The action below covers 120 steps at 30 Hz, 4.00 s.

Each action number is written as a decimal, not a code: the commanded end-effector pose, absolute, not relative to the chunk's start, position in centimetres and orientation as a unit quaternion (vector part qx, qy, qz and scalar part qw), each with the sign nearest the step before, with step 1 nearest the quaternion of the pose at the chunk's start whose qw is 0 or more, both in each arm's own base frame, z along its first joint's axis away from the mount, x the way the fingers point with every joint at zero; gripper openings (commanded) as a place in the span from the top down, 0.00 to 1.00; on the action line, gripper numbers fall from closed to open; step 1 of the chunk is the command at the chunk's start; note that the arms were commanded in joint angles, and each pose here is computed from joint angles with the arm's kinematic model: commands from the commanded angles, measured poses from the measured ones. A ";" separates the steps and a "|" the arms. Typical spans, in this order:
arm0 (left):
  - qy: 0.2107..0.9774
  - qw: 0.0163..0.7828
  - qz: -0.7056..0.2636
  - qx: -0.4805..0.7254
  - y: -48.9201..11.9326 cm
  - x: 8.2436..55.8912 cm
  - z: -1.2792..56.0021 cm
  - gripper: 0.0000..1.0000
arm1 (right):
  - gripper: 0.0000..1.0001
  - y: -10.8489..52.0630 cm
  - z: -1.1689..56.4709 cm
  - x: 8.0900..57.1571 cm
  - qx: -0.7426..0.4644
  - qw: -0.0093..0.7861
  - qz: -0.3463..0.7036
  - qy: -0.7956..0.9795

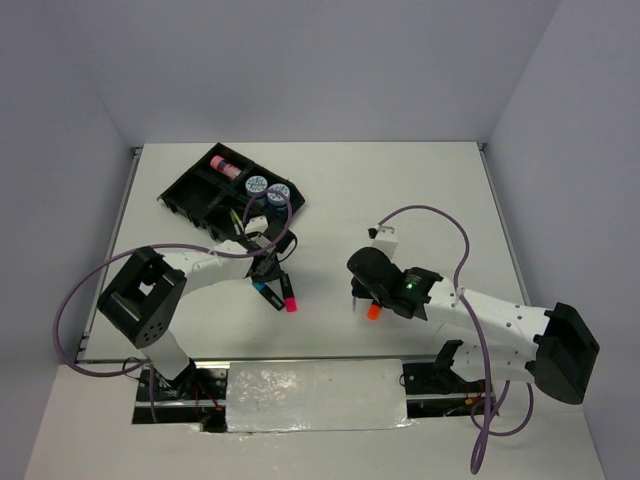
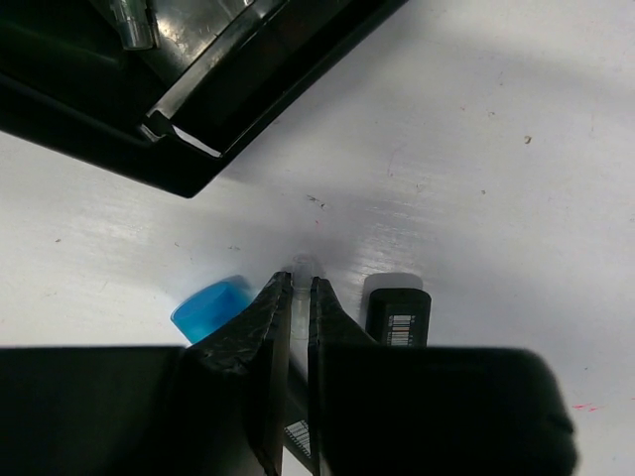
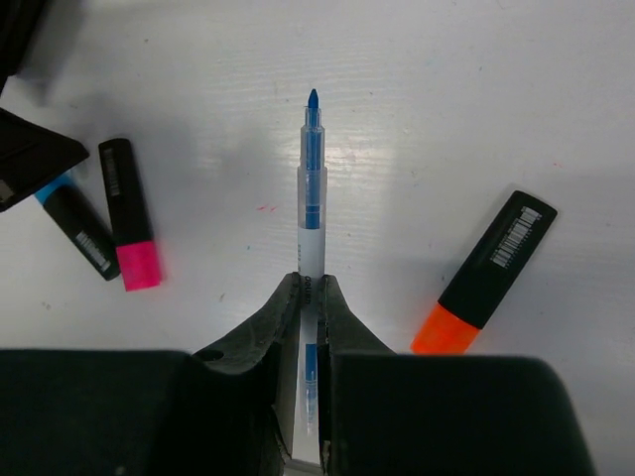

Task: Sort the stationery into containers
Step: Pick up the pen cap from the center of the board, then close the pen cap on the pen.

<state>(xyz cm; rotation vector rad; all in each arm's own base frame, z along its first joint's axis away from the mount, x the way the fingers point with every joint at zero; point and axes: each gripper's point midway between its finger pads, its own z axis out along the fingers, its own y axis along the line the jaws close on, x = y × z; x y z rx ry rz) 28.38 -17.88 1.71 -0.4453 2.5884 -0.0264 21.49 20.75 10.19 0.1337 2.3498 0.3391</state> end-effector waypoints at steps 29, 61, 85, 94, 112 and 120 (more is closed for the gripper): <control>0.535 0.547 -0.638 0.091 -26.3 17.4 36.6 1.00 | 1.00 31.2 29.5 12.2 -0.111 0.487 0.568 0.654; 0.553 0.545 -0.624 0.090 -26.6 18.1 35.5 1.00 | 1.00 30.9 31.7 11.5 -0.116 0.497 0.577 0.638; 0.554 0.527 -0.638 0.089 -26.2 17.0 35.6 1.00 | 1.00 30.7 34.6 14.1 -0.111 0.559 0.517 0.638; 0.584 0.513 -0.616 0.129 -27.3 17.0 32.9 0.96 | 1.00 30.5 40.6 14.9 -0.130 0.603 0.507 0.602; 0.597 0.557 -0.564 0.122 -25.5 17.8 35.2 1.00 | 1.00 33.8 38.0 13.6 -0.208 0.572 0.516 0.603; 0.528 0.562 -0.601 0.210 -26.0 14.3 37.7 1.00 | 0.49 35.4 35.7 12.5 -0.240 0.532 0.533 0.613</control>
